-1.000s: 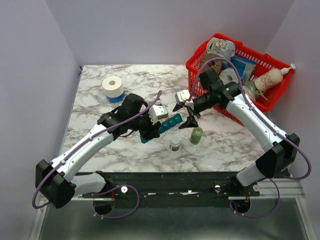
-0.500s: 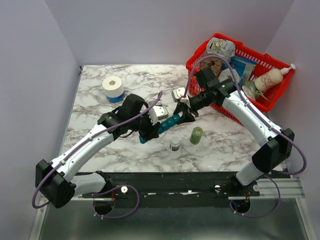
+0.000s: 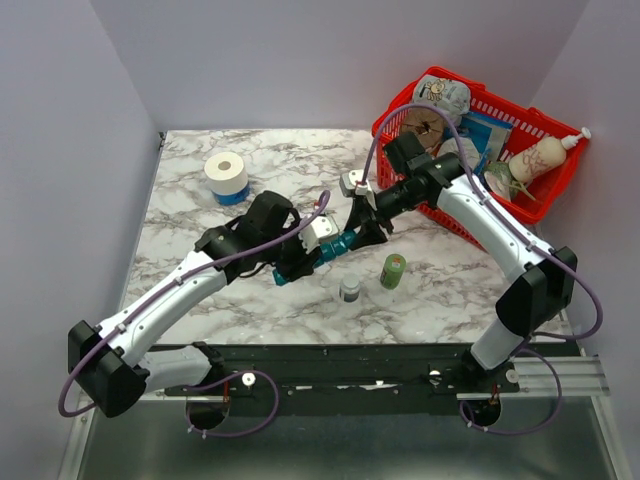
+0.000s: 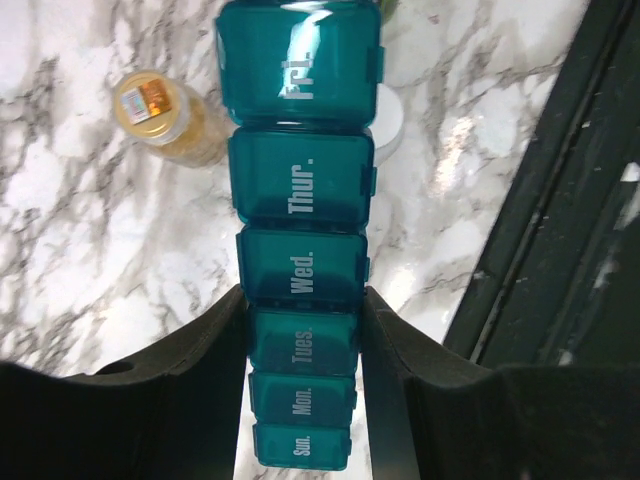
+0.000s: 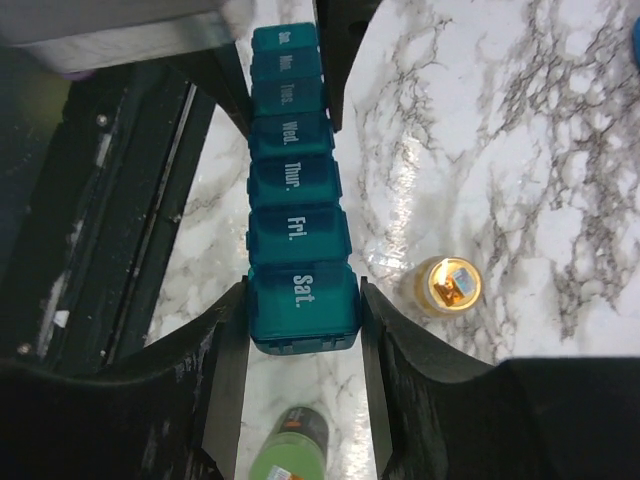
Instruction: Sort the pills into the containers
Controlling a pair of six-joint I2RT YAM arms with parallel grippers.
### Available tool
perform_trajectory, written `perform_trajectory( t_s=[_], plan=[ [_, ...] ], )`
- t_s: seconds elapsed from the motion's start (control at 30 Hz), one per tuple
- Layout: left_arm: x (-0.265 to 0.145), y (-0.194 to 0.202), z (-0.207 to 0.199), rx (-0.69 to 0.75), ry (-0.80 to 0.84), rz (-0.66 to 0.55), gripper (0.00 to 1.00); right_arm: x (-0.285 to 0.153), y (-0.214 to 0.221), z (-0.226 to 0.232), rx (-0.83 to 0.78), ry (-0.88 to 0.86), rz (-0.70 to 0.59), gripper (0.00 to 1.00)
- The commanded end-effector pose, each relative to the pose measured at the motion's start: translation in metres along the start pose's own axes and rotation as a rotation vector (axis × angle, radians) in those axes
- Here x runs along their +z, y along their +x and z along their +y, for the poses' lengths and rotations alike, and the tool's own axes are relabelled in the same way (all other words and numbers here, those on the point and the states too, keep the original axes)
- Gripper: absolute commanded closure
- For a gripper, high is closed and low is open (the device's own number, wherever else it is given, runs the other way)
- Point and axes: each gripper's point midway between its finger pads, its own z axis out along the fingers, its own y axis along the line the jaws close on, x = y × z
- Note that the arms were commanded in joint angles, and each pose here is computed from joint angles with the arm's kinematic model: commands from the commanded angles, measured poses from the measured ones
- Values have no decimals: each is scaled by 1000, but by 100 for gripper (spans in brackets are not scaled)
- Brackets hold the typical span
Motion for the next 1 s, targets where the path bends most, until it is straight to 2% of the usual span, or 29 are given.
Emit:
perform_trajectory(
  t_s=[0.0,0.37,0.5,0.67,0.97],
  plan=[
    [-17,-15,20,91,-157,-31,100,10,-10,13,190,-83,-69,66],
    [-15,-9,24,155,-225,32,100,25,-5,4,443,-96,-100,65],
    [-15,-4,21,186,-216,33,100,27,-4,-8,535,-82,-92,60],
    [-16,-3,13,191,-188,3,100,24,-1,-31,512,40,-75,55],
    [-12,-2,7,181,-161,-17,100,20,-4,-57,512,170,-78,53]
  ],
)
